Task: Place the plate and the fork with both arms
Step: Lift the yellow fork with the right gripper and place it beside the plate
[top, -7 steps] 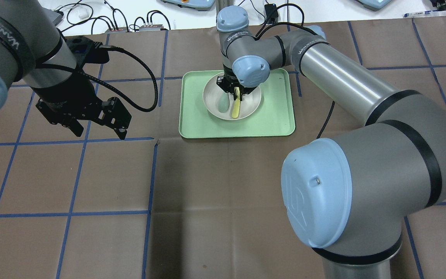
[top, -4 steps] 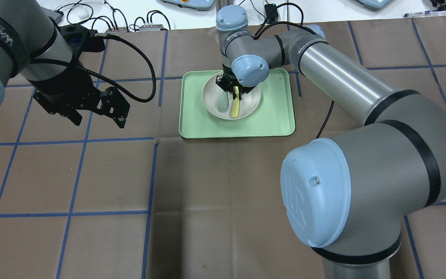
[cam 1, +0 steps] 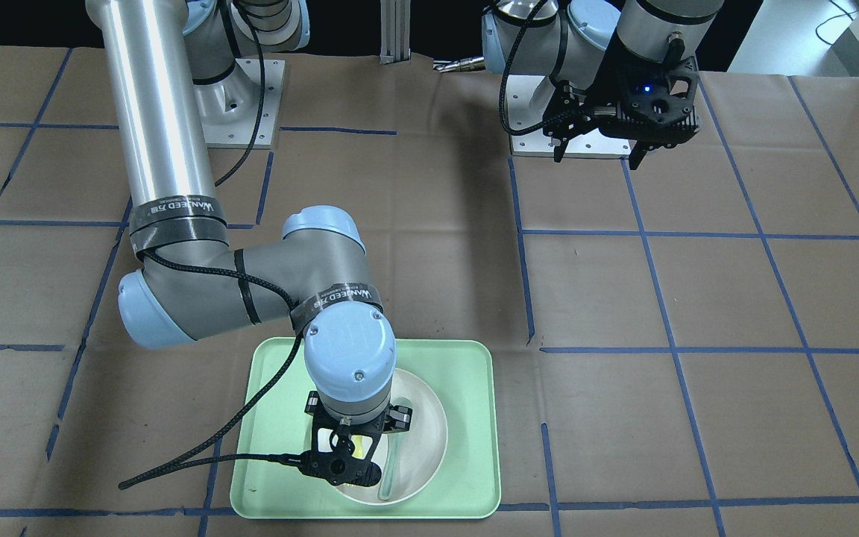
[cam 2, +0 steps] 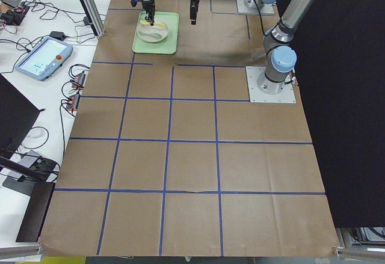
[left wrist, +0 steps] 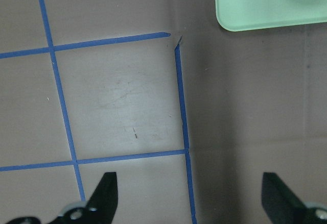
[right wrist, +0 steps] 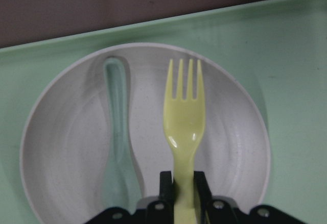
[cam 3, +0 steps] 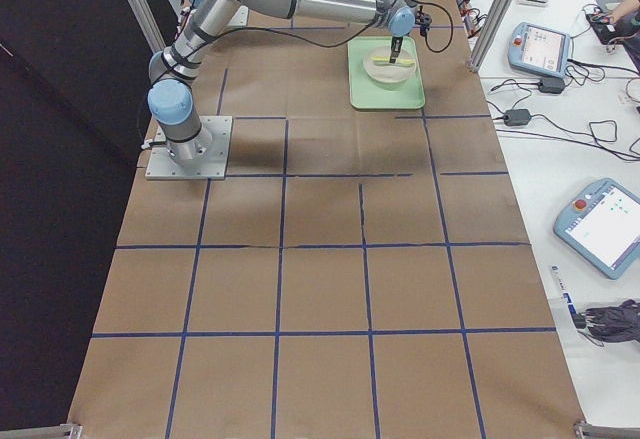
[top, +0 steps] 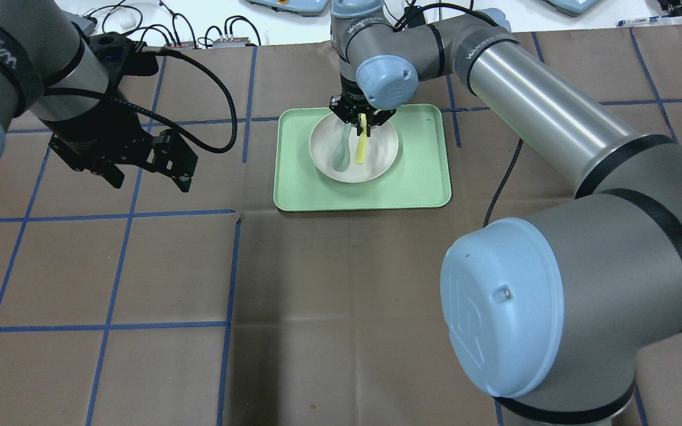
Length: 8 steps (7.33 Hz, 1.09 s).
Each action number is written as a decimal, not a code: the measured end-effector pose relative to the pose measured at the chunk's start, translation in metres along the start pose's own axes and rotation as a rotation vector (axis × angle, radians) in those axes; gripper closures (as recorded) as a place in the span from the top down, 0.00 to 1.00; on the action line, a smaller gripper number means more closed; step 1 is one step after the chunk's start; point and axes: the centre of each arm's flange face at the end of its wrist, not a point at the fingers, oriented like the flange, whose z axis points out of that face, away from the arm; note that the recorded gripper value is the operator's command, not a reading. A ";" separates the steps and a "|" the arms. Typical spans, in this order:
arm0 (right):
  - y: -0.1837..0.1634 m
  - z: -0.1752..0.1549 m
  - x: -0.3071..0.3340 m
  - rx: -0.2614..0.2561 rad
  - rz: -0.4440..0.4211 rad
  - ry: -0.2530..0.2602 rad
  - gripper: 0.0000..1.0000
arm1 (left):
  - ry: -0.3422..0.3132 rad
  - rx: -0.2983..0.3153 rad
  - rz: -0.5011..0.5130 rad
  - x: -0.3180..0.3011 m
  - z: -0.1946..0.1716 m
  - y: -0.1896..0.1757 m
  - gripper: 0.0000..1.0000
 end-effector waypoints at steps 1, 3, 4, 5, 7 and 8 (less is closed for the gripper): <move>0.002 -0.009 0.008 -0.005 -0.023 0.009 0.03 | 0.000 -0.001 0.001 0.000 0.000 0.000 0.99; -0.004 -0.013 0.043 -0.021 -0.103 0.049 0.02 | 0.000 -0.001 0.001 0.000 0.000 0.000 0.99; -0.007 -0.005 0.069 -0.043 -0.135 0.064 0.02 | -0.001 -0.001 0.001 0.000 0.000 0.000 0.99; -0.007 0.009 0.090 -0.052 -0.146 0.063 0.02 | -0.001 -0.001 0.001 0.000 0.000 0.000 0.99; -0.008 0.044 0.110 -0.001 -0.160 0.042 0.04 | -0.001 -0.001 0.001 0.000 0.000 0.000 0.99; -0.007 0.057 0.114 0.023 -0.162 0.036 0.05 | -0.001 -0.001 0.001 0.000 0.000 0.000 0.99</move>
